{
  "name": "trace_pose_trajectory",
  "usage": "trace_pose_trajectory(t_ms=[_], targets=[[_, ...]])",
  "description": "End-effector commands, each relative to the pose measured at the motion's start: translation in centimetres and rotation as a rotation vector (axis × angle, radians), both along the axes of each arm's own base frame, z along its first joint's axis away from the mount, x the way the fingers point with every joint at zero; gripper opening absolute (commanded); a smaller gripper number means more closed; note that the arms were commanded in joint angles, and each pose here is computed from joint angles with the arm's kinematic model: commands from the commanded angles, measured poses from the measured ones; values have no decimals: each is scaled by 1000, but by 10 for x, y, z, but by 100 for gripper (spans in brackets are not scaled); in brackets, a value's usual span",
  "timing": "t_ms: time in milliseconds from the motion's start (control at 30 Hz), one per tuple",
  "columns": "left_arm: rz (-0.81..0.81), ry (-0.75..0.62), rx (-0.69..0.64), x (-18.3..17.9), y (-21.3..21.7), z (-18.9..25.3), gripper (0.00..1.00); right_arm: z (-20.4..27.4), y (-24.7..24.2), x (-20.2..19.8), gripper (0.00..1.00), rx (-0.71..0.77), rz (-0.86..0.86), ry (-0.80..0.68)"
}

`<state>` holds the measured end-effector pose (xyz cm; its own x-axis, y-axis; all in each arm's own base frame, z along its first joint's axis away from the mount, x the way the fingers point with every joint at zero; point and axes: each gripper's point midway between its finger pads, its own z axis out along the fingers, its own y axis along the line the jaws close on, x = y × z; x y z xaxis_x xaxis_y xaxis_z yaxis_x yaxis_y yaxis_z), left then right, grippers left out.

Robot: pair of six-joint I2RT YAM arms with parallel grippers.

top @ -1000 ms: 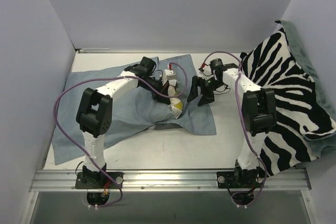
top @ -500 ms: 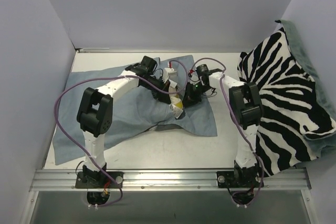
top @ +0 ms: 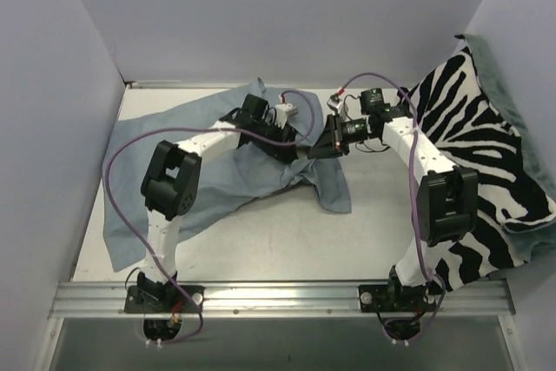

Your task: Put the pillow into the pillowcase

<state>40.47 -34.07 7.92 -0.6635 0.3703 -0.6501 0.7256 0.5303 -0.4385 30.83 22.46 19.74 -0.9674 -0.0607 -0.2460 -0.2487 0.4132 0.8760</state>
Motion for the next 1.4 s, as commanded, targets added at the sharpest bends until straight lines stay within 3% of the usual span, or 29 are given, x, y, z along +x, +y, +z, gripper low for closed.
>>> trace_pose_trajectory(t_ms=[0,33,167,267,333,433,467,567,700,867,900,933,1033,1067,1167,1200,1300,1367], targets=[[-115,-99,-283,-4,-17,64,93,16,2,7,0,66,3,116],[-203,-116,-372,-27,-12,104,98,16,1,15,0,52,-13,100],[-266,-101,-384,-64,30,152,97,11,1,45,0,-18,-53,33],[-178,-135,-324,-63,74,169,97,-11,13,54,0,-102,-30,-9],[-109,-162,-272,-59,96,174,97,-24,32,54,7,-120,29,-14],[19,-175,-96,-44,144,149,98,-51,52,38,32,-222,191,-70],[61,-179,-37,-37,163,139,97,-56,51,21,42,-255,247,-19],[197,-76,93,-33,210,106,97,-76,44,-12,54,-350,412,-11],[257,-5,309,-32,257,67,97,-84,3,-38,54,-412,466,52],[182,60,516,-50,288,11,97,-69,-54,-27,67,-477,380,88],[154,74,524,-53,290,1,97,-59,-61,-18,69,-481,347,55],[119,75,525,-54,288,-7,95,-54,-68,-13,83,-499,323,34],[-2,41,488,-39,265,-30,84,-58,-97,-2,89,-601,288,-45],[-71,-20,491,-22,241,-24,79,-66,-112,7,90,-707,267,-85],[-227,-18,512,-3,189,-55,75,-89,-140,6,89,-831,214,-28],[-234,-67,504,24,170,-56,75,-94,-147,6,89,-850,161,21],[-174,-84,482,57,143,-55,82,-105,-165,3,90,-912,135,62],[-70,-106,418,80,140,-22,88,-110,-176,-6,91,-923,137,71]])
